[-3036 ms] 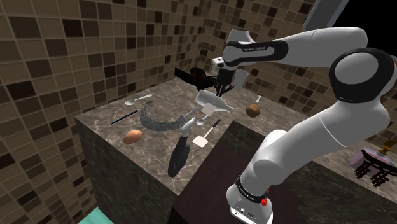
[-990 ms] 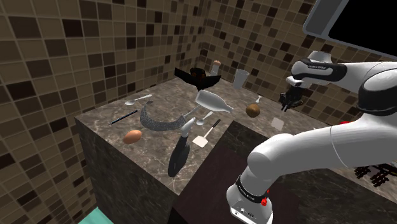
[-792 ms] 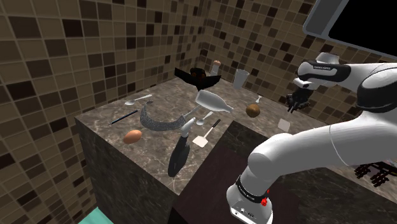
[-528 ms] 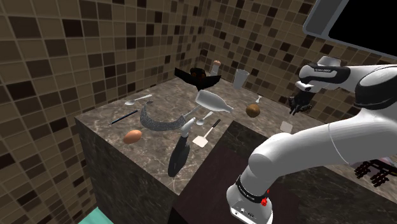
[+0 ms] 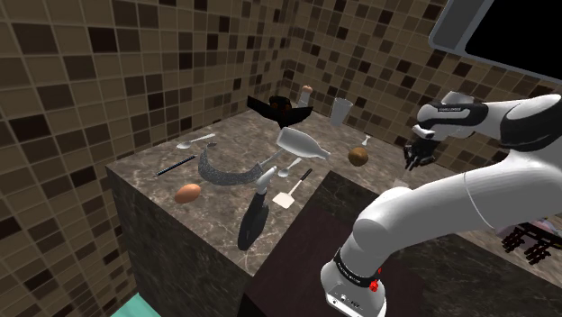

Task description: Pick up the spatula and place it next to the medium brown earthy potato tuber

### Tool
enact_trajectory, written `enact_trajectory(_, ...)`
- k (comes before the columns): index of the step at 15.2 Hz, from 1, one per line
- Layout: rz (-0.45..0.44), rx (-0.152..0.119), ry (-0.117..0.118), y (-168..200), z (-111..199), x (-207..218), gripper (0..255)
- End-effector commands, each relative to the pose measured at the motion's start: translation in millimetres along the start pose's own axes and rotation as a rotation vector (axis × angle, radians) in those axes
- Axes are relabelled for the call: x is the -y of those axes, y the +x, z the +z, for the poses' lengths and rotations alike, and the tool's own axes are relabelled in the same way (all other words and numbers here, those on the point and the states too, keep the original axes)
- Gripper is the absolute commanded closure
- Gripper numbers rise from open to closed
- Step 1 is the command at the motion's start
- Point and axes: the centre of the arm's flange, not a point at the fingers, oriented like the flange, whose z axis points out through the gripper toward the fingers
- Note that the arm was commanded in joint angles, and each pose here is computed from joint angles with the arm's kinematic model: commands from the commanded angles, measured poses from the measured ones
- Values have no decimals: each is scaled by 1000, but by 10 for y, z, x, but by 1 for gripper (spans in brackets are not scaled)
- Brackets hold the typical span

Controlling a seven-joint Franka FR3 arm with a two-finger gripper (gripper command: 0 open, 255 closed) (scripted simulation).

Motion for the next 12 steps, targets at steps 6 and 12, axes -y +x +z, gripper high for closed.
enact_trajectory(6, 0, 0, 0, 30, 367, 1, 255)
enact_trajectory(12, 0, 0, 0, 51, 683, 1, 255)
